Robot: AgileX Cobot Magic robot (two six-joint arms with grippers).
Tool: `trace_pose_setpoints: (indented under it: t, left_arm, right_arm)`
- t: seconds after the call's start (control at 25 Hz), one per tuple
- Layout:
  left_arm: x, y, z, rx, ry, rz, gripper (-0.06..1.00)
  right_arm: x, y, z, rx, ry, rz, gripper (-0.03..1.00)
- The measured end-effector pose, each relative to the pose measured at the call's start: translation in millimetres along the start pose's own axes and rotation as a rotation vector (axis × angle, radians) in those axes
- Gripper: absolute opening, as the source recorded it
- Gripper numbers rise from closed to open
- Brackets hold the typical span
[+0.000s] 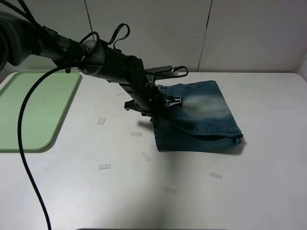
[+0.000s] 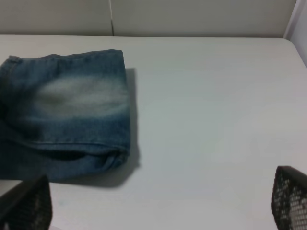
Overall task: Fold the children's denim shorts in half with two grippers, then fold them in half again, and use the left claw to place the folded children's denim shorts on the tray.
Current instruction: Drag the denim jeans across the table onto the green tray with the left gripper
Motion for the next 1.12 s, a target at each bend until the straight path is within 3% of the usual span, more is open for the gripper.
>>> trace_pose_setpoints:
  t: [0.16, 0.28, 0.52, 0.68, 0.88, 1.12]
  left_arm:
    - [6.8, 2.2, 0.7, -0.003, 0.001, 0.008, 0.28]
    - [18.8, 5.2, 2.3, -0.059, 0.013, 0.035, 0.27]
    - [54.3, 18.2, 13.9, -0.188, 0.086, 0.060, 0.25]
    - [70.5, 22.7, 21.2, -0.218, 0.126, 0.071, 0.25]
    - [97.6, 29.0, 39.2, -0.258, 0.211, 0.101, 0.25]
    - [123.7, 33.1, 77.6, -0.243, 0.289, 0.191, 0.24]
  right_arm:
    - [0.0, 0.0, 0.0, 0.000, 0.000, 0.000, 0.69]
    - [0.0, 0.0, 0.0, 0.000, 0.000, 0.000, 0.69]
    - [0.0, 0.0, 0.0, 0.000, 0.000, 0.000, 0.69]
    - [0.0, 0.0, 0.0, 0.000, 0.000, 0.000, 0.69]
    - [0.0, 0.0, 0.0, 0.000, 0.000, 0.000, 0.69]
    - [0.0, 0.0, 0.0, 0.000, 0.000, 0.000, 0.69]
Point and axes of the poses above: a point on each arm's last joint axis where the gripper is mounted, x pointing back along that axis away from the gripper, z along the wrist's bending axis when the last joint is at zero, y = z × x, the point moved 1 cm from there along -x, pointing out along that axis toward the gripper, and after that the axes turned 4 degrees about -x, right-handed, at the moved point
